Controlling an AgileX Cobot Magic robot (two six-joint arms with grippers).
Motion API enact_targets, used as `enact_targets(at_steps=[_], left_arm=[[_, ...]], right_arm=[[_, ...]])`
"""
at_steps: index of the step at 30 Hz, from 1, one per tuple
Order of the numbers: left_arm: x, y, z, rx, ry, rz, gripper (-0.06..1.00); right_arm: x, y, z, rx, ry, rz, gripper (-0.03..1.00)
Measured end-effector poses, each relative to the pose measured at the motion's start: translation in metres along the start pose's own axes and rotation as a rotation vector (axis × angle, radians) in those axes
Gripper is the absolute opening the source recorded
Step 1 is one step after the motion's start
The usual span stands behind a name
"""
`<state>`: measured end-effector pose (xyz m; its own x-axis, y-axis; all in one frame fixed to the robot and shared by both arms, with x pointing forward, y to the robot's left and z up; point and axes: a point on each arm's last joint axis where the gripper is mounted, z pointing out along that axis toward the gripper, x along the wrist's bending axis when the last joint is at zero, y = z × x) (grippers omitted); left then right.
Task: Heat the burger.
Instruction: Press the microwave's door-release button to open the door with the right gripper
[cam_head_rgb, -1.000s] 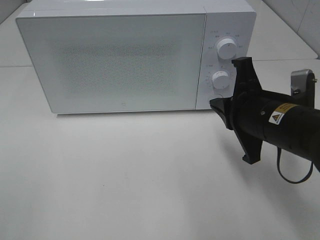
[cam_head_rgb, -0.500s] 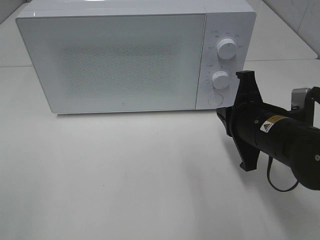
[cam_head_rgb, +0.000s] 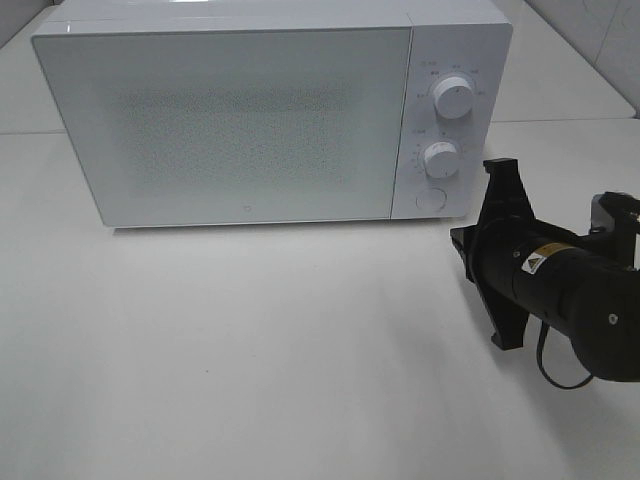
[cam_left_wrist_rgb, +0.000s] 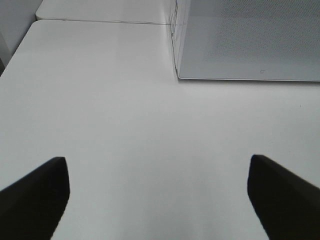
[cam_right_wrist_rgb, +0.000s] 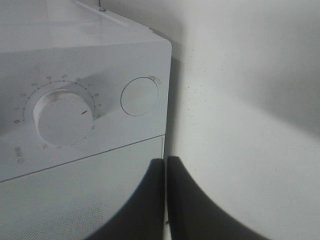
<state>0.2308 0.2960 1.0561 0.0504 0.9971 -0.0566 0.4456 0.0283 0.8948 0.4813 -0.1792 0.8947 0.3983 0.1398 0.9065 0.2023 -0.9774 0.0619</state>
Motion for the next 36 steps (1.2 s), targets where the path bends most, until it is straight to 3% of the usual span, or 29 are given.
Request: enact_targets(at_steps=[36], left_arm=[[0.0, 0.0, 0.0, 0.0, 0.0, 0.0, 0.88]], right_arm=[[0.013, 0.013, 0.073, -0.052, 0.065, -0.023, 0.0]])
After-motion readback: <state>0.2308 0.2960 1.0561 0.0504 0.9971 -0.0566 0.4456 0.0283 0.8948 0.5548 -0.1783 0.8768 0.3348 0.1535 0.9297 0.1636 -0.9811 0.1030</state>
